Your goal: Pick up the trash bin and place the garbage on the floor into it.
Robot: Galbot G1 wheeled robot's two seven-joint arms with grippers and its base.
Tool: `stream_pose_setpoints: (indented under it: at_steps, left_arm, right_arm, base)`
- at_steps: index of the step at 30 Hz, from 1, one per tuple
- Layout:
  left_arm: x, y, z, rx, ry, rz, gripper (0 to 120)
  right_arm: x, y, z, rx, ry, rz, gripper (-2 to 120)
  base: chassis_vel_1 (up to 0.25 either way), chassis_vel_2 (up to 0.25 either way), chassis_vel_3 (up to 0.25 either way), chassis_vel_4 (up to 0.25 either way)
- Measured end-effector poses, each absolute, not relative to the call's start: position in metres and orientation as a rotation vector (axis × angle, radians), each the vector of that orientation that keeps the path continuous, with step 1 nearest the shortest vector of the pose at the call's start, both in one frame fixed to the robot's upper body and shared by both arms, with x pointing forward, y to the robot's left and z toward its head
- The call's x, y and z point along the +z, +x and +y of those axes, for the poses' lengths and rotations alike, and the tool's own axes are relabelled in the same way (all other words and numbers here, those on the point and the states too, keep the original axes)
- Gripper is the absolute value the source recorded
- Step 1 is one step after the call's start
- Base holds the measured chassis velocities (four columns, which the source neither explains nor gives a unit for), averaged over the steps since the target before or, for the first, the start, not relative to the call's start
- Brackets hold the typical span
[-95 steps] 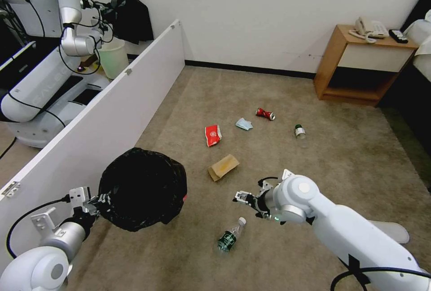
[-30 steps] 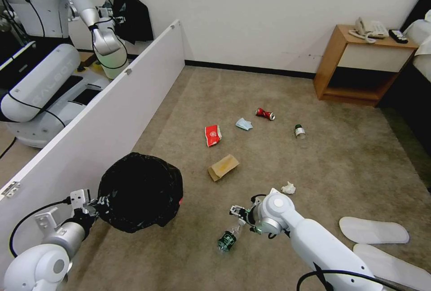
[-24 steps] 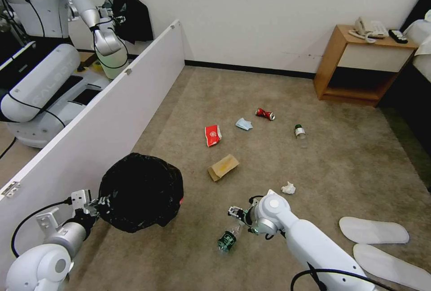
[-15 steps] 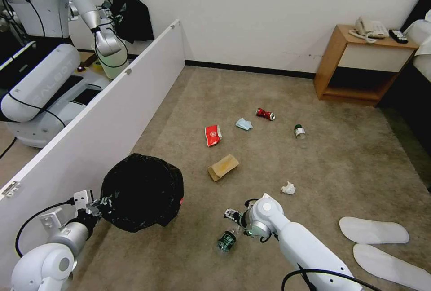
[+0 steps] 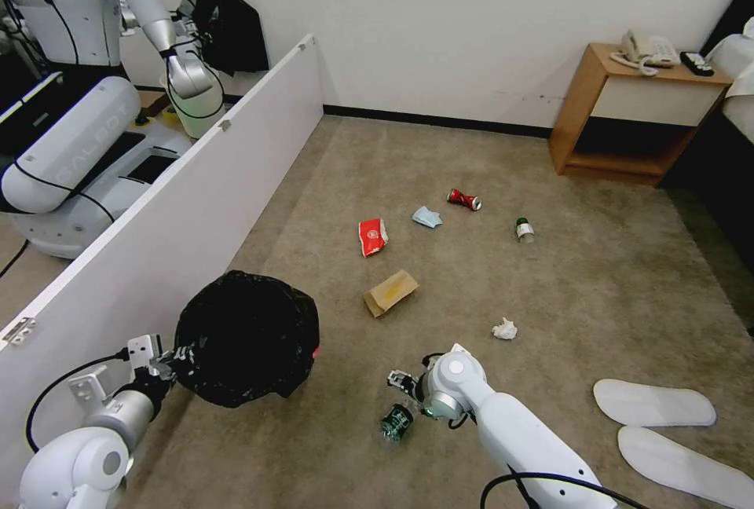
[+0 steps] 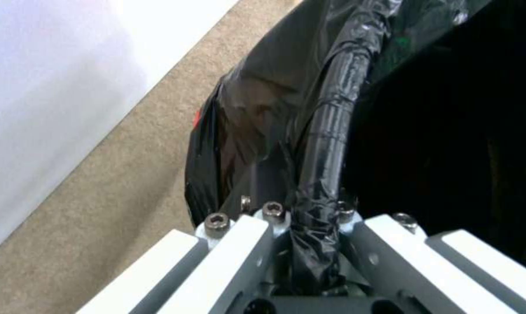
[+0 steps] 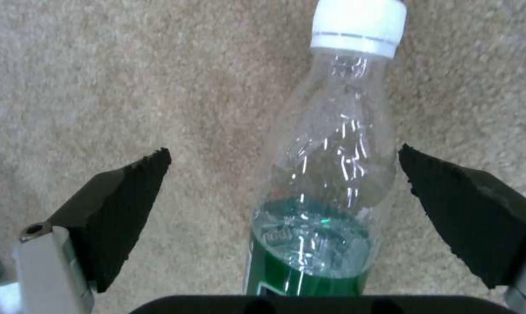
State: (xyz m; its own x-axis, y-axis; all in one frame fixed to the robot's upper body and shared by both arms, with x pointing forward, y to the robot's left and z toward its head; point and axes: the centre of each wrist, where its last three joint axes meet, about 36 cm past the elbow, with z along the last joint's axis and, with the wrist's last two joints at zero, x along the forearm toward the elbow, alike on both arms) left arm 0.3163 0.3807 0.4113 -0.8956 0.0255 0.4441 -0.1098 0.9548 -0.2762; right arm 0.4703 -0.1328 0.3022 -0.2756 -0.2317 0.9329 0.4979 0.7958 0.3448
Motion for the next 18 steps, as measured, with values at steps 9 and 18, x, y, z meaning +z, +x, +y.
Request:
stream_pose_setpoints:
  at_steps: [9,18]
  left_arm:
    - [0.409,0.315,0.380,0.404,0.057,-2.649,0]
    - [0.409,0.314,0.382,0.402,0.059,-2.654,0]
  right_arm:
    - [0.295,0.469,-0.133,-0.710,-0.220,-1.717,100]
    - [0.290,0.469,-0.130,-0.709,-0.213,-1.708,100]
  base:
    - [0.000,0.000,0.000,0.000]
    - [0.000,0.000,0.000,0.000]
